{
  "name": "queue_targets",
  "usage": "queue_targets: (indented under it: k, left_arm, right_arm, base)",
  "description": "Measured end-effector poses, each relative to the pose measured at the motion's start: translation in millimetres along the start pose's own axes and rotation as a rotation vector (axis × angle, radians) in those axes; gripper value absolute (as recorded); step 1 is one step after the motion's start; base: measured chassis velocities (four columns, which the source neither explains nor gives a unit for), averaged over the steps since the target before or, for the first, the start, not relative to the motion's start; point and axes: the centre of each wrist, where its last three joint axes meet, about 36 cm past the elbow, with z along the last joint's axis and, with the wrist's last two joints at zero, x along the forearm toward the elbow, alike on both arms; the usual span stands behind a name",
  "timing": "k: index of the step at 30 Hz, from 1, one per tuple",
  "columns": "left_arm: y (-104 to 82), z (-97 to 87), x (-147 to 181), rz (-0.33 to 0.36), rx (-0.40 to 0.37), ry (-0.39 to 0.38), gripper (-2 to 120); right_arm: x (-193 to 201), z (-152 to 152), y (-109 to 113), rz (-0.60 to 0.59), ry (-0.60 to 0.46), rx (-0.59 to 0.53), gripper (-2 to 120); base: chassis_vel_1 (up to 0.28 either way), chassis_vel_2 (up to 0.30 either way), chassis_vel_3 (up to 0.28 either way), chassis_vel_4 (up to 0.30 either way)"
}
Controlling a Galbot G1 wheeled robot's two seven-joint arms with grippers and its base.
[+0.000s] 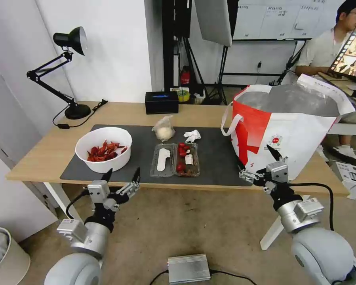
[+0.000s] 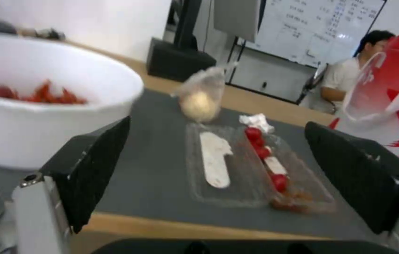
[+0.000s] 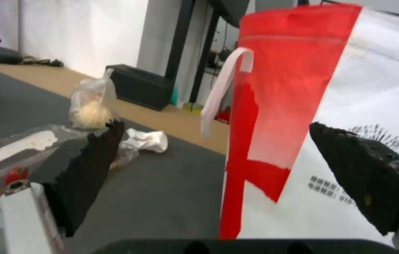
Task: Pick up the trash from the table and place it into the takeout bag.
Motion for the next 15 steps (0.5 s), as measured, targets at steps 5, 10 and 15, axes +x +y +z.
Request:
queue_targets:
  k: [5,10,15]
  left_arm:
    - [-5.7,-5.3,-0.7,0.006,0.089,0.042,100]
    - [-18.8,-16.4,-1.1,0.036,0.277,0.119,100]
    - [-30.4,-21.3,-2.3,0.06,0.444,0.195,100]
  right_arm:
    - [1.2,1.5,1.3,-0.018,0.006,-0.006,100]
    - [2.5,-1.1,3.3,-0.038,0.002,-0.025,100]
    - [4.4,-1.5,5.0,-0.04,0.002,-0.031,100]
  base:
    - [0.0,0.0,0.0,0.0]
    - [0.0,0.0,0.0,0.0]
    - [0.0,0.0,0.0,0.0]
